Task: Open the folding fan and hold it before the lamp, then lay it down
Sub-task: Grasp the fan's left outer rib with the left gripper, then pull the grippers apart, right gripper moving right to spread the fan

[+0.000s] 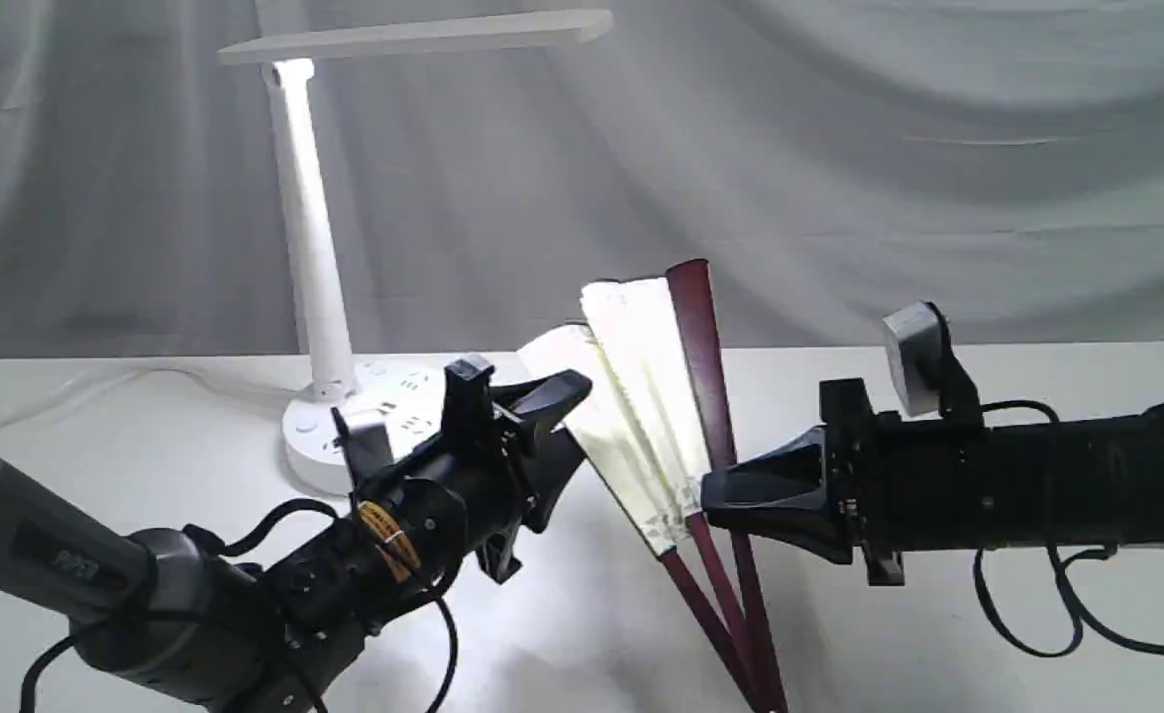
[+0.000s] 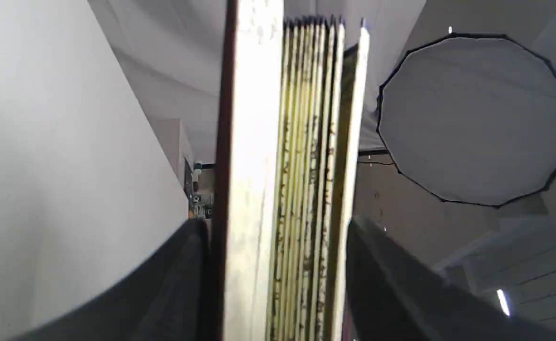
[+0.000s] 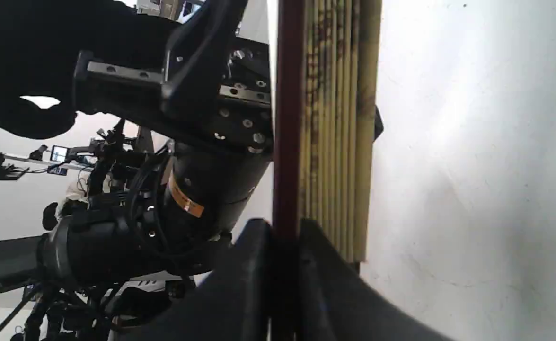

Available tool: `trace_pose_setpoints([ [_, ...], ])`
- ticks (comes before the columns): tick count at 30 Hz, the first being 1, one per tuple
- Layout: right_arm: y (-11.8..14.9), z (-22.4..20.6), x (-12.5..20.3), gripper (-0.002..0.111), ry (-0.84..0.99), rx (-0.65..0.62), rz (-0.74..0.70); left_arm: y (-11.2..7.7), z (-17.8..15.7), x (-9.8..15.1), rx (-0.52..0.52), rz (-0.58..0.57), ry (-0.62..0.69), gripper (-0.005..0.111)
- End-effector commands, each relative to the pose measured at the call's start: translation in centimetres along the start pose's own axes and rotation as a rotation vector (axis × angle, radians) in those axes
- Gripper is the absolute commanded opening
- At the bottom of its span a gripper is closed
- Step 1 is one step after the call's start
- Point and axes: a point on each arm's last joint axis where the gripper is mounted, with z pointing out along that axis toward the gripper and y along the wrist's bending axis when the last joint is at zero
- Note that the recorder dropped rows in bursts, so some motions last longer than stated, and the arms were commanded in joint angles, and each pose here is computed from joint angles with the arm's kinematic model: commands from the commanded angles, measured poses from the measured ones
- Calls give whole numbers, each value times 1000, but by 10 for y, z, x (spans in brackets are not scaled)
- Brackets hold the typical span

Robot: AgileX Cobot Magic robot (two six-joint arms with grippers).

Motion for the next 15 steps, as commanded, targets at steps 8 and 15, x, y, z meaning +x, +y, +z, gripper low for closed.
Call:
trace_pose_setpoints([
  [8,9,3,1,0,7,-33,-15,-4,1,-2,22,-7,-4,28],
  [15,9,3,1,0,7,-33,-15,-4,1,-2,22,-7,-4,0],
])
